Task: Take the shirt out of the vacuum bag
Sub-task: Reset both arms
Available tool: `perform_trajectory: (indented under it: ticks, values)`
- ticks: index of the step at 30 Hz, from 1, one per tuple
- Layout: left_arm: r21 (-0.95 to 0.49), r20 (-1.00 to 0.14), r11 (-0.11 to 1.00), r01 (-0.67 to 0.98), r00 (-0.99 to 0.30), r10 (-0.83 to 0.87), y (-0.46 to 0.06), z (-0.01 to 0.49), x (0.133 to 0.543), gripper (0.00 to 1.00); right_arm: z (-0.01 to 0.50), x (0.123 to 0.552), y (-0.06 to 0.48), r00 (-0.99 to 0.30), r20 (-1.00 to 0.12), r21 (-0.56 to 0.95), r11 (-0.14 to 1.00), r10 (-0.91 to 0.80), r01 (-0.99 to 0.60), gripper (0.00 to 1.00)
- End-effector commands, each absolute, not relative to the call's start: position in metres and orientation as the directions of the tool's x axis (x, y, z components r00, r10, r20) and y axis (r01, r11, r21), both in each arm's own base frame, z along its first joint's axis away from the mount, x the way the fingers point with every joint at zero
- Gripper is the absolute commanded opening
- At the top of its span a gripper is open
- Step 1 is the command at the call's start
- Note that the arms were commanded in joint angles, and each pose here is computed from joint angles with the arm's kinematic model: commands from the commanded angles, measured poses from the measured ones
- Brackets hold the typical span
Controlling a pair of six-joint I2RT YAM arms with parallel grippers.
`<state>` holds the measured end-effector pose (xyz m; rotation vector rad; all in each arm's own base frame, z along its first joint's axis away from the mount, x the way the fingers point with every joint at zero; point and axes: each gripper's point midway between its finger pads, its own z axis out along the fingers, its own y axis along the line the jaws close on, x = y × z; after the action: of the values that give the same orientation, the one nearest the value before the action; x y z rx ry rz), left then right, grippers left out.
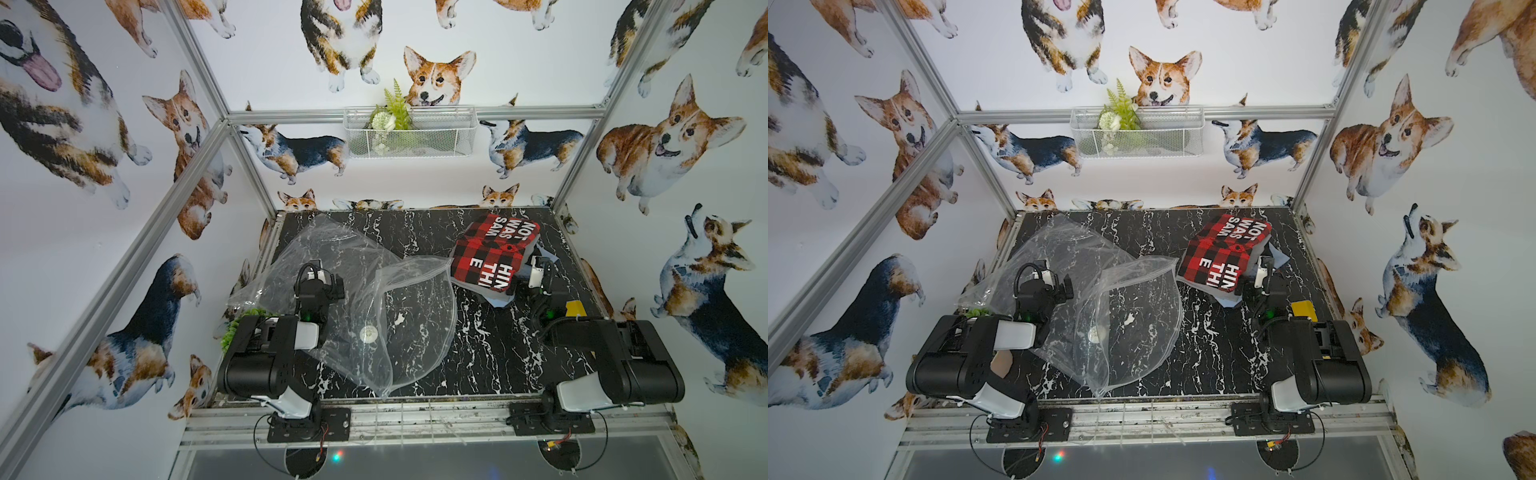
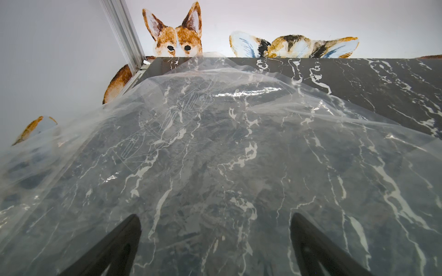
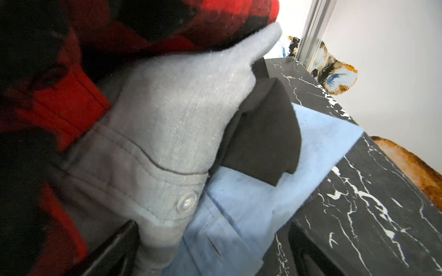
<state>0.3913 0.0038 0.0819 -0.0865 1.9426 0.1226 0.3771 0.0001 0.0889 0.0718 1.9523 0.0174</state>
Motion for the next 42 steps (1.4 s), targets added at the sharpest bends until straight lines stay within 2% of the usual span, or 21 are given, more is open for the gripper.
perform_trajectory:
  ticks: [1,6,42]
  values:
    - [0.065,-0.944,0.99,-0.128,-0.331,0.019,0.005,0.091,0.395,1.0,0.09,0.375,-0.007,-0.36,-0.93,0.04,0.996,0.067,0.082,1.0]
    - [0.077,-0.943,0.988,-0.132,-0.333,0.029,0.004,0.092,0.395,1.0,0.091,0.375,0.005,-0.357,-0.933,0.028,1.0,0.029,0.009,1.0]
    - [0.078,-0.943,0.988,-0.134,-0.333,0.03,0.004,0.092,0.395,1.0,0.088,0.379,0.002,-0.384,-0.922,0.056,0.998,0.056,0.011,1.0]
